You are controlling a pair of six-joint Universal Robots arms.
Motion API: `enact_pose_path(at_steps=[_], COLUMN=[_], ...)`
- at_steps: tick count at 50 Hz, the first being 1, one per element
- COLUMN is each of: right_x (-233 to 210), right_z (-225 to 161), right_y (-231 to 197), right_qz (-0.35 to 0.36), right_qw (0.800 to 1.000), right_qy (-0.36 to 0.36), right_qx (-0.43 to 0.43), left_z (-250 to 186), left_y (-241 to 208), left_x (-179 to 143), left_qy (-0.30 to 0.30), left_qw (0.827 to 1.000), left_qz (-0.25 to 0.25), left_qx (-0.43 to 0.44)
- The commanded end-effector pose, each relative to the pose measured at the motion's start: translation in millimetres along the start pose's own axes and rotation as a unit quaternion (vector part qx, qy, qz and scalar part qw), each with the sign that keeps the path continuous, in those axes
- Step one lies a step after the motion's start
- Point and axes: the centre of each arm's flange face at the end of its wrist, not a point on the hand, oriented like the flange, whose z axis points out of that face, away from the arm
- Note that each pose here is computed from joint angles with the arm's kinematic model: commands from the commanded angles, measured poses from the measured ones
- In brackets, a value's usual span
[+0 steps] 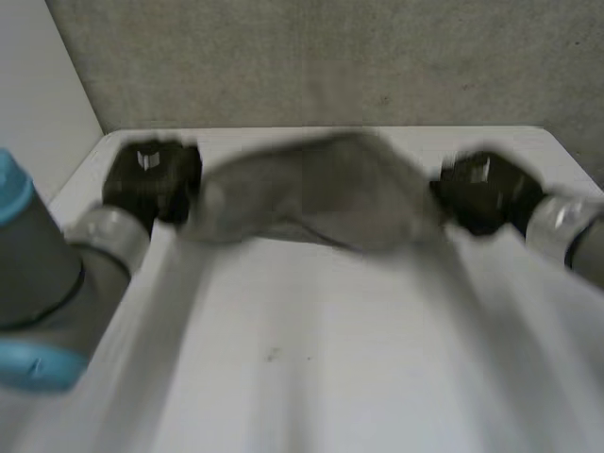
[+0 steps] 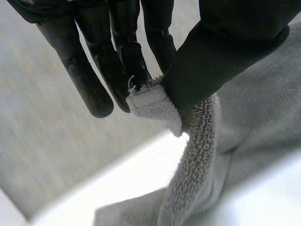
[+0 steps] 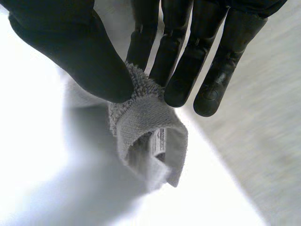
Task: Fold the towel.
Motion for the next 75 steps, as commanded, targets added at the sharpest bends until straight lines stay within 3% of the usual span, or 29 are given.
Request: enact_pose_path(at_steps=[1,2,6,8,9,13,22,28,36,43,48,55,57,58,60,63,65,66,68,70,72,75], right_x=[-54.9,-56.2,-44.8,-27.7,-27.7,-3.8,35.9,39.1,5.0,-26.6,-40.3,-19.1,11.2,11.4,51.4,70.2,100.0,100.1,113.7,115.5,113.5,98.4], right_z=[-45.4,-54.0,-57.0,-52.0,-52.0,-41.7,-23.7,9.0,69.3,100.7,108.3,113.5,107.6,107.6,93.7,87.0,66.5,66.4,44.7,34.7,26.8,21.0], right_y=[56.1,60.9,60.1,49.4,49.4,32.5,3.3,16.8,32.6,59.3,64.3,44.7,8.7,8.5,-36.5,-57.8,-97.4,-97.6,-121.5,-130.6,-132.8,-122.3], right_qz=[-0.108,-0.11,-0.081,-0.025,-0.025,0.097,0.274,0.31,0.319,0.369,0.378,0.357,0.317,0.316,0.264,0.236,0.189,0.188,0.152,0.134,0.125,0.123], right_qw=[0.97,0.963,0.968,0.981,0.981,0.988,0.961,0.951,0.945,0.917,0.908,0.924,0.945,0.945,0.962,0.963,0.948,0.948,0.923,0.911,0.904,0.91], right_qy=[-0.156,-0.173,-0.15,-0.096,-0.095,-0.027,0.026,0.009,-0.058,-0.12,-0.145,-0.121,-0.084,-0.084,-0.007,0.04,0.125,0.125,0.184,0.203,0.212,0.207], right_qx=[-0.154,-0.175,-0.184,-0.166,-0.166,-0.113,-0.009,-0.017,-0.047,-0.096,-0.108,-0.07,-0.011,-0.01,0.072,0.123,0.223,0.223,0.301,0.332,0.348,0.339], left_z=[-41.4,-47.3,-55.8,-61.3,-61.3,-67.9,-84.7,-97.5,-103.3,-101.2,-94.8,-72.1,-53.6,-53.5,-42.3,-14.9,11.5,11.6,24.1,41.9,47.3,51.3], left_y=[34.3,33.9,28.9,20.9,20.8,-2.4,-56.3,-75.4,-80.2,-75.5,-73.1,-65.5,-67.2,-67.2,-69.2,-79.7,-103.2,-103.3,-115.8,-136.1,-140.8,-140.7], left_x=[11.2,13.9,17.1,15.3,15.3,9.7,-1.3,-5.9,-9.6,-12.4,-19.6,-26.8,-27.8,-27.8,-28.1,-32.0,-38.7,-38.7,-43.4,-51.2,-52.9,-53.5], left_qy=[0.023,0.028,0.034,0.032,0.032,0.024,0.008,0.001,-0.007,-0.013,-0.028,-0.029,-0.022,-0.022,-0.019,-0.027,-0.041,-0.041,-0.053,-0.076,-0.084,-0.09], left_qw=[0.997,0.997,0.997,0.997,0.997,0.999,0.997,0.994,0.992,0.993,0.993,0.994,0.993,0.993,0.992,0.986,0.974,0.974,0.965,0.947,0.94,0.932], left_qz=[0.0,0.001,0.001,0.002,0.002,0.002,0.0,-0.002,-0.003,-0.002,-0.001,0.003,0.006,0.006,0.007,0.008,0.009,0.009,0.008,0.008,0.007,0.008], left_qx=[-0.076,-0.076,-0.072,-0.064,-0.064,-0.026,0.073,0.111,0.124,0.117,0.112,0.105,0.118,0.118,0.128,0.162,0.223,0.223,0.256,0.312,0.331,0.35])
